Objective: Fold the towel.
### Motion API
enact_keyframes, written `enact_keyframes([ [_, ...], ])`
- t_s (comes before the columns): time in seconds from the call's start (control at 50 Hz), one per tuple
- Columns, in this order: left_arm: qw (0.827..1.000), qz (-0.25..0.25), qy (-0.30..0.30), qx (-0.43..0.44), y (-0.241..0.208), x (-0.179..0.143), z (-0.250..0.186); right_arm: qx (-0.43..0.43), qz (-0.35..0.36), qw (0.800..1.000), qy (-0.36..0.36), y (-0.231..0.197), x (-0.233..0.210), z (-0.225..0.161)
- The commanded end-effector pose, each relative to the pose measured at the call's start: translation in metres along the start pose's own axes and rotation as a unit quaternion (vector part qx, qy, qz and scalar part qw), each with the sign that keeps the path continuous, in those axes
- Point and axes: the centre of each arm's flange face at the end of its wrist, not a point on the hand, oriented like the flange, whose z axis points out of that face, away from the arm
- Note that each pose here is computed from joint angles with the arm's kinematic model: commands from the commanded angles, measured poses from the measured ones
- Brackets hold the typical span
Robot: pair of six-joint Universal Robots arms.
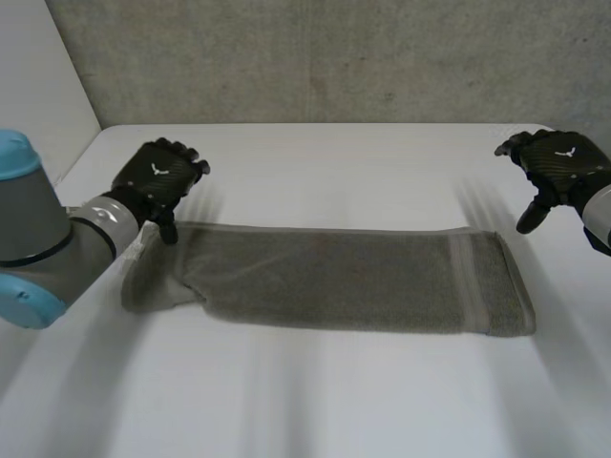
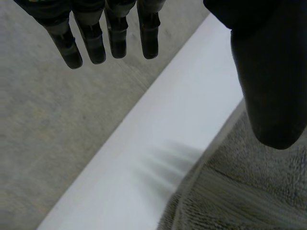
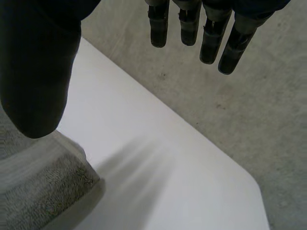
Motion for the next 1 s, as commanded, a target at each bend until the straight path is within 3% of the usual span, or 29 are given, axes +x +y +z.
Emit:
enact_keyframes([
  [0.02,1.0,-0.001,-0.005,-0.002,-0.012,0.001,-0.034,-0.009,0.004,1.0,-0.008,-0.001,-0.009,-0.023],
  [0.16,0.999,-0.016,-0.008,-0.03,-0.002,0.007,-0.067,-0.049,0.0,0.996,-0.073,0.011,-0.041,-0.069],
  [0.32,0.995,-0.08,-0.015,-0.056,0.011,0.013,-0.092,-0.1,0.021,0.988,-0.115,0.047,-0.049,-0.09],
  [0.42,0.991,-0.123,-0.024,-0.056,0.021,0.014,-0.091,-0.123,0.009,0.985,-0.119,0.071,-0.048,-0.085],
  [0.66,0.989,-0.131,-0.015,-0.064,0.029,0.021,-0.088,-0.127,-0.015,0.985,-0.115,0.101,-0.044,-0.07],
  [1.0,0.989,-0.132,-0.015,-0.066,0.029,0.022,-0.091,-0.122,-0.02,0.989,-0.086,0.106,-0.027,-0.062],
])
